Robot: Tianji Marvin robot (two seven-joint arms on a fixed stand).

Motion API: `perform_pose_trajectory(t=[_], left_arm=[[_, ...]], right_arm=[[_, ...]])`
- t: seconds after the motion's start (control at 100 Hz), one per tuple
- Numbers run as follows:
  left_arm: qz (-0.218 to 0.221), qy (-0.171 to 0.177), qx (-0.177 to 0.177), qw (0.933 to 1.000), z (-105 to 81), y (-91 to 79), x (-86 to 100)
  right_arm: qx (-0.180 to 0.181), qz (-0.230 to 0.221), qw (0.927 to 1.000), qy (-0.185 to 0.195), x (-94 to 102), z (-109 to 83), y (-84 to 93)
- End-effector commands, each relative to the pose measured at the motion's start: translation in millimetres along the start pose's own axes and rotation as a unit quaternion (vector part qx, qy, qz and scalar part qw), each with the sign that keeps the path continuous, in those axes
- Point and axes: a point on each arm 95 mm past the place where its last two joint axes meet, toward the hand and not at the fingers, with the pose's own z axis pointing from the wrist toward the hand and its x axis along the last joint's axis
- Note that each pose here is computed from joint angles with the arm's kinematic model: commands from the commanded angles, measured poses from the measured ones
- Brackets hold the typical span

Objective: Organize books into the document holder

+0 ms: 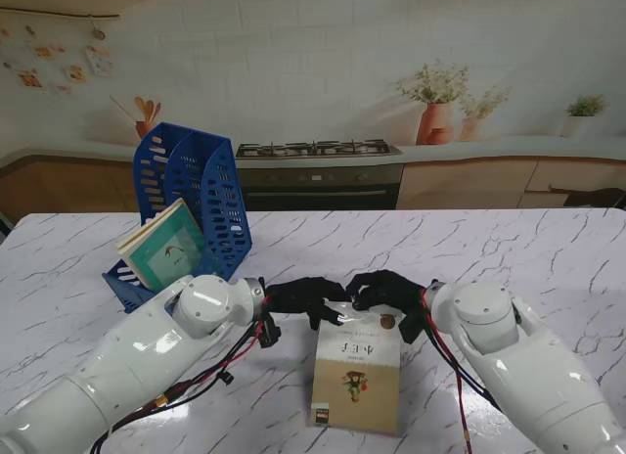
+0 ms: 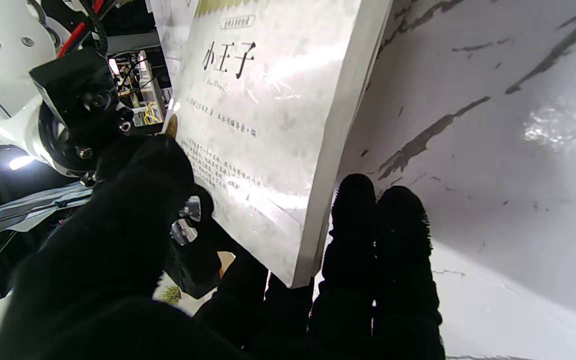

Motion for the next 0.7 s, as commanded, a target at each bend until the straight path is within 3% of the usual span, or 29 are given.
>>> perform_pose_trajectory(t=[0.0, 0.38, 0.69], left_arm=[[0.004, 0.017, -0.012, 0.9998, 2.1, 3.0, 5.8], [0.010, 0.012, -0.017, 0.9997, 7.3, 6.2, 12.5], [-0.012, 0.018, -0.014, 0.9997, 14.5, 8.8, 14.4]], right_arm=[[0.002, -0.004, 1.0000, 0.006, 4.4, 2.6, -0.8], [0.003, -0.025, 0.9996, 0.009, 8.4, 6.2, 1.6], [0.006, -0.048, 0.9987, 0.015, 13.1, 8.7, 0.7]])
